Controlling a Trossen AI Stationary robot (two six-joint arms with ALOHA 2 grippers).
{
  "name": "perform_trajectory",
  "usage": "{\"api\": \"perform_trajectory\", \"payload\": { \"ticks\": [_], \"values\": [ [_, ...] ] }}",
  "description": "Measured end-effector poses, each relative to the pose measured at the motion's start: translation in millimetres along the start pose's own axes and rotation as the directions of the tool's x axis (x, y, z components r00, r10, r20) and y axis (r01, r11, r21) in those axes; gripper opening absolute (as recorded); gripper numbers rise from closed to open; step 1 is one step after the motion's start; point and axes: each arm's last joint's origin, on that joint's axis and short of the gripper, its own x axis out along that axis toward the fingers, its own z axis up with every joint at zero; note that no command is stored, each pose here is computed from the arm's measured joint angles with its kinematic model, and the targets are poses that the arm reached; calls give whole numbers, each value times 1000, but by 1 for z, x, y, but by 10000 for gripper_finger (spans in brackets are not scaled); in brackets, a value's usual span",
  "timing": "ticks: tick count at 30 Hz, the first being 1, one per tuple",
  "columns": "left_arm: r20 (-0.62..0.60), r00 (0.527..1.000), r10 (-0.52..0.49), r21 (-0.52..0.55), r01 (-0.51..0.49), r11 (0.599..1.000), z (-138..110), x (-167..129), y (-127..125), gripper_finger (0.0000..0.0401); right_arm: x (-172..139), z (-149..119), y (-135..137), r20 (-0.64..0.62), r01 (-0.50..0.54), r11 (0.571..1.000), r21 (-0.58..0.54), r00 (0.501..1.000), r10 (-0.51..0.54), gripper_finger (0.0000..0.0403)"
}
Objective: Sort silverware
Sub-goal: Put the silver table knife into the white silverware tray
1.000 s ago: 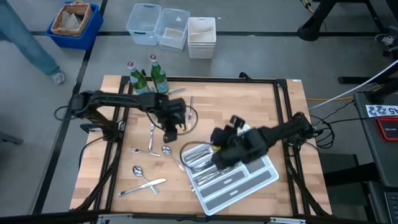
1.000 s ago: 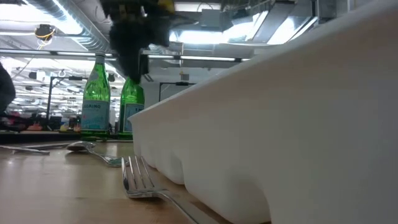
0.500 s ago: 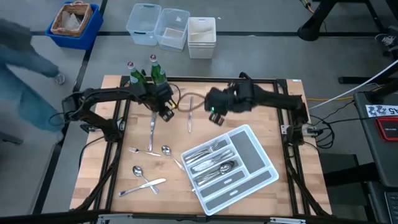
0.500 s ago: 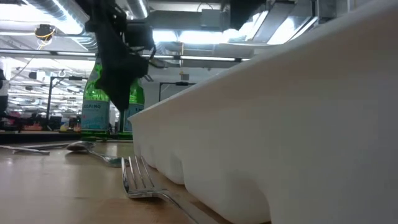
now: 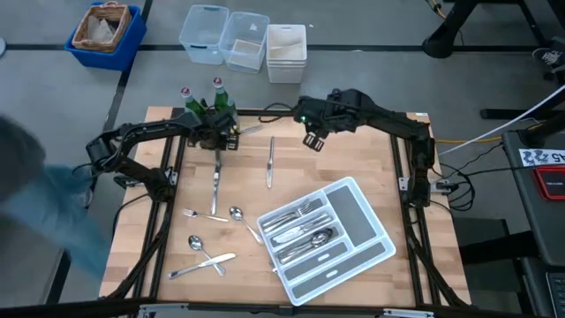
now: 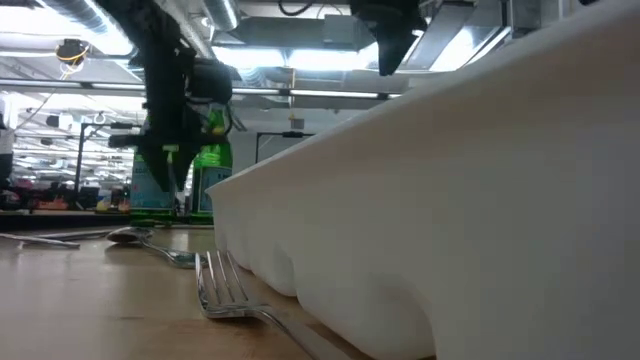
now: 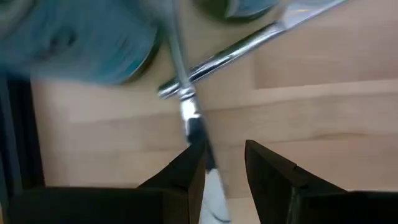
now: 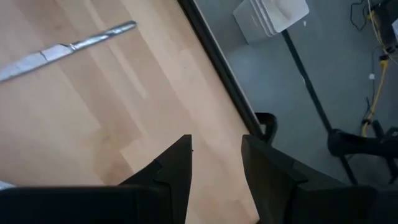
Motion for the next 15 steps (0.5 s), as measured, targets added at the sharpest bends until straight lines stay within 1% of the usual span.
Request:
{"api": "perform_trajectory", "payload": {
  "ticks": [2,5,9,11,15],
  "values": [
    [15,1000,18,-52,-17,999,-2,7,4,101,3,1,-6,-7,7,1000,-27,1000,-7,143],
    [67,998,-18,-107,25,994,-1,17,4,101,7,2,-14,-17,16,998,-67,1000,-18,143],
    [103,994,-47,-162,64,985,-3,25,5,101,13,3,-25,-29,27,996,-83,999,-30,143],
    [110,994,-28,-188,49,981,-4,27,6,101,15,4,-30,-32,32,997,-76,999,-35,143],
    [104,995,-7,-200,28,979,-7,30,9,101,18,6,-36,-19,38,997,-74,999,-40,143]
  ]
}}
